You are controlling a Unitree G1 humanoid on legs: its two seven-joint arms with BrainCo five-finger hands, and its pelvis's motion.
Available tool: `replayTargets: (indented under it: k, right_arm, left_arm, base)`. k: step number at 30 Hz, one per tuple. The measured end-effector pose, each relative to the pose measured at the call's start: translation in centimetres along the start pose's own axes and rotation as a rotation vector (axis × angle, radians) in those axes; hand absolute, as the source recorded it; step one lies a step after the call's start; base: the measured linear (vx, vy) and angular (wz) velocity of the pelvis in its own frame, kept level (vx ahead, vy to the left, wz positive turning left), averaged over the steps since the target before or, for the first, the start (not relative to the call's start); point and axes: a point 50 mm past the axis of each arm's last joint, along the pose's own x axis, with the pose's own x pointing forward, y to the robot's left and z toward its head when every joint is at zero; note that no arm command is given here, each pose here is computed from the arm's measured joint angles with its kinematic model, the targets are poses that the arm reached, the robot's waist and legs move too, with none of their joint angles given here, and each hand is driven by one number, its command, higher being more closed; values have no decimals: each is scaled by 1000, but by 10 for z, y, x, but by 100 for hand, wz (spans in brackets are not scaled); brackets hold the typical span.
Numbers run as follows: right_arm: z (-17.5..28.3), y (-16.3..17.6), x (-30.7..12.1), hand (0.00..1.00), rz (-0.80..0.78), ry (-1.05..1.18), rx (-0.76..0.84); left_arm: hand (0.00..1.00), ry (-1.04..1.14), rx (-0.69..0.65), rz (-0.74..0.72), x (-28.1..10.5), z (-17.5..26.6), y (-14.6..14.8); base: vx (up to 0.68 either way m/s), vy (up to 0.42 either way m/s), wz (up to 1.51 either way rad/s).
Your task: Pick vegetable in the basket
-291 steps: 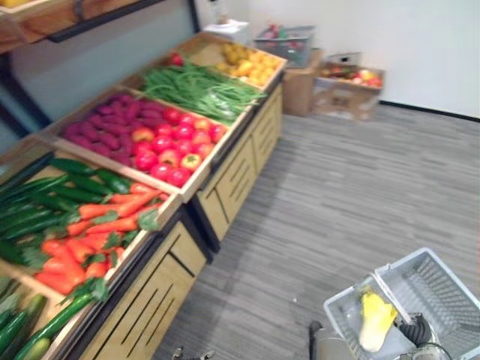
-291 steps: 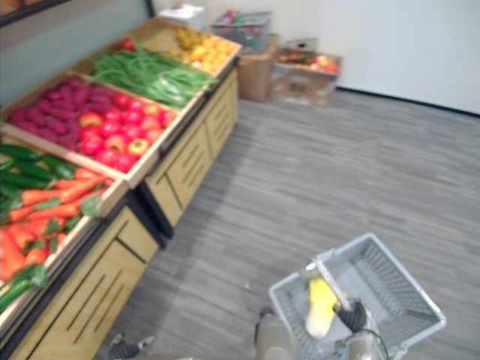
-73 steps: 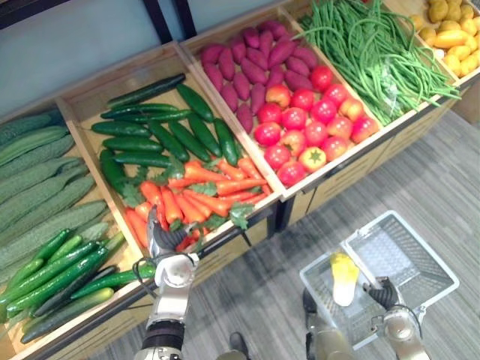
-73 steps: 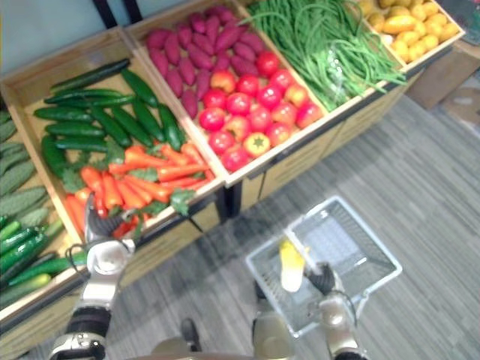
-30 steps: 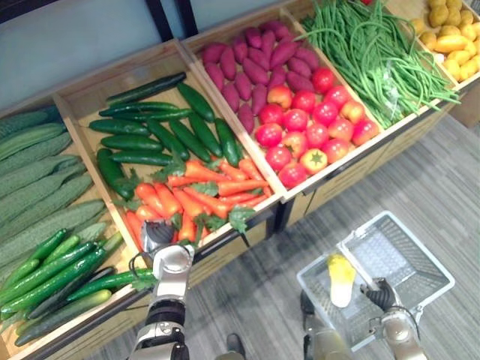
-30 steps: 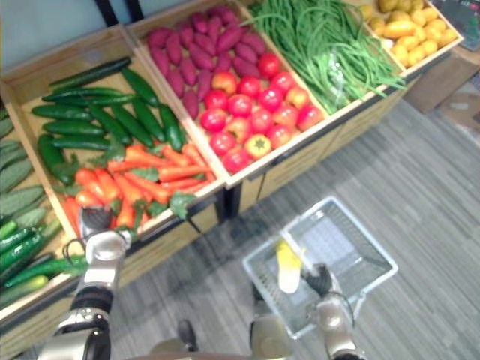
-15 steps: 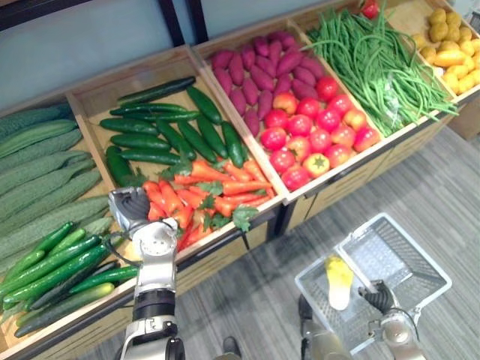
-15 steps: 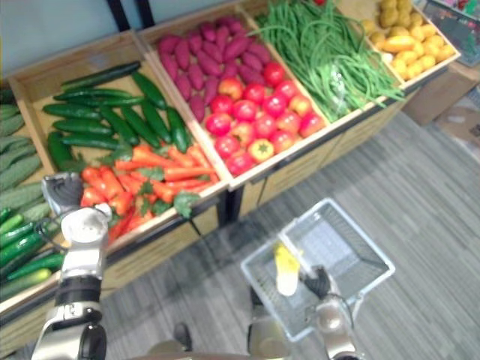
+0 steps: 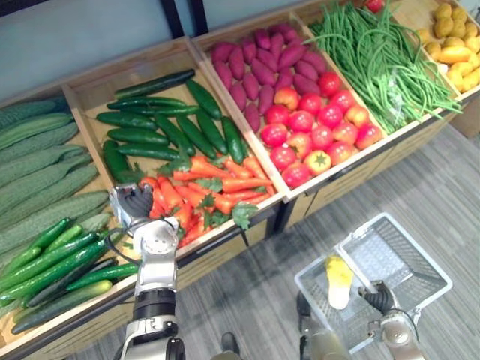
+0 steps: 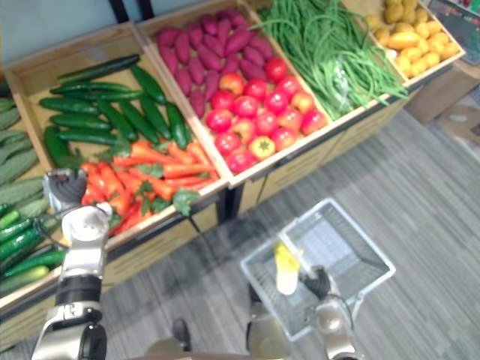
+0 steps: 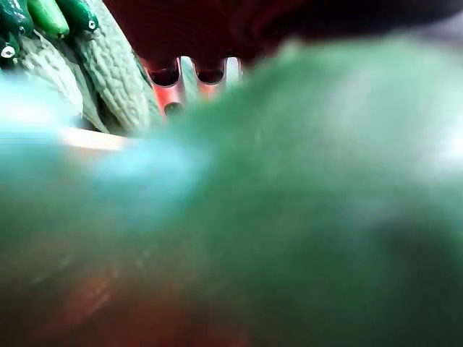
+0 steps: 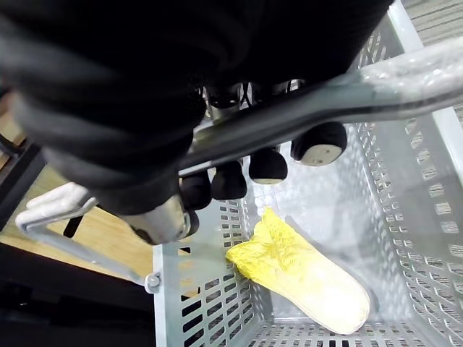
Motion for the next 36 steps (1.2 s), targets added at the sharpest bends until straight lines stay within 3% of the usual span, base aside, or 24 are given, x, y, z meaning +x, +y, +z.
replayTargets:
  k: [10, 16, 36]
  right_arm:
    - [2, -1, 1, 100, -3, -5, 1]
    - [0, -3, 1, 100, -22, 11, 23]
    - [-7, -9, -2, 100, -37, 44, 47]
  left_arm:
    - [0, -64, 73, -173, -16, 2, -20]
    - [0, -83, 24, -268, -40, 2, -26]
    - [0, 7, -80, -370, -72, -17, -17]
  base:
    - [-14, -17, -1]
    - [-13, -46, 0]
    - [-6, -14, 0]
